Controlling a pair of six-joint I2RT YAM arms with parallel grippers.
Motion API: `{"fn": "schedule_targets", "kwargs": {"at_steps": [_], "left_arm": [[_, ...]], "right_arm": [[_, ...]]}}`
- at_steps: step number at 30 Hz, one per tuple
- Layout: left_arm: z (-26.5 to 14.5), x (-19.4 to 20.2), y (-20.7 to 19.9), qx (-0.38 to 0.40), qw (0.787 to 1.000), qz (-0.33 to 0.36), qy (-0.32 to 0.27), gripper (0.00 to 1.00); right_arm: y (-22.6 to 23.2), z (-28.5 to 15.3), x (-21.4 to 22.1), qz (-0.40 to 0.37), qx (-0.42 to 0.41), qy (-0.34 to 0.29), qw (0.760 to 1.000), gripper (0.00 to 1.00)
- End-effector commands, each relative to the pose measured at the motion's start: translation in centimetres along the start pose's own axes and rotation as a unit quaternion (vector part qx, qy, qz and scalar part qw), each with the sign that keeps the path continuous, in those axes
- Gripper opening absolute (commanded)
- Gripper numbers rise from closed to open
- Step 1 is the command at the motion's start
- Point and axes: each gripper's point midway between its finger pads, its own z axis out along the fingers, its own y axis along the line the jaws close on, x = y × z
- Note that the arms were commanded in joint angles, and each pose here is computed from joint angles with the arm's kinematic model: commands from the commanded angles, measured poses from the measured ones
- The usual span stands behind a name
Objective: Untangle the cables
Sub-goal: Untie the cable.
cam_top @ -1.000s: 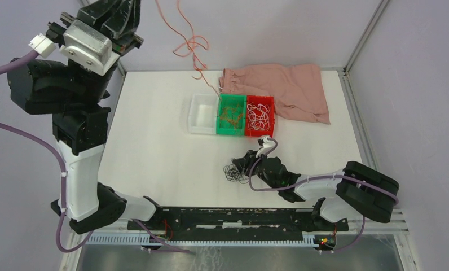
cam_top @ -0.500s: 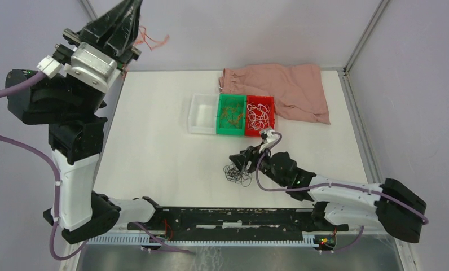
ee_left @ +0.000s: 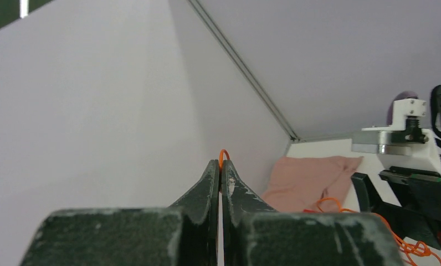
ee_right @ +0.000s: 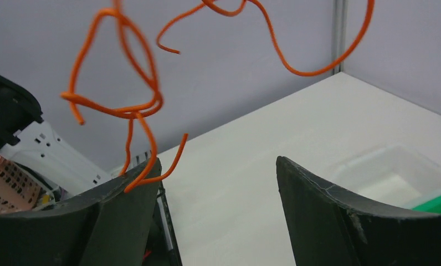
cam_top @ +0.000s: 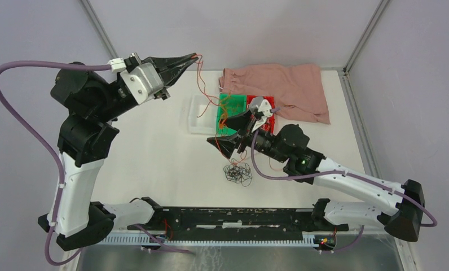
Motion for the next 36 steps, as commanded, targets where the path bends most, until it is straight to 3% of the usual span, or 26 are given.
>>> {"fn": "schedule_targets", "kwargs": {"at_steps": [1, 7, 16, 29, 32, 36], "left_arm": [[-0.5, -0.7, -2.4, 0.051, 0.997, -0.048, -0.012, 0.03], [0.0, -0.2, -2.5, 0.055, 0.997, -0.050, -0.011, 0.03], [-0.5, -0.1, -2.5, 0.051, 0.998, -0.037, -0.008, 0.03], [-0.6, -0.1, -2.5, 0.051, 0.998, -0.030, -0.006, 0.03], [-0.6, -0.2, -2.5, 0.053, 0.998, -0.032, -0.008, 0.03], [-0.6, -0.5, -2.5, 0.052, 0.998, -0.035, -0.014, 0.03]], "right_arm": [[1.6, -0.1, 1.5, -0.021, -0.052, 0.034, 0.998, 0.81], [1.6, -0.8, 3.9, 0.008, -0.055, 0.063, 0.996, 0.72], [-1.7, -1.2, 5.3, -0.001, 0.028, 0.085, 0.996, 0.75], [1.6, 0.5, 3.6, -0.004, -0.064, 0.056, 0.996, 0.79], [0.7, 0.8, 4.5, -0.015, -0.047, 0.070, 0.996, 0.74], [-1.1, 0.6, 5.4, -0.027, -0.002, 0.081, 0.996, 0.54]]}}
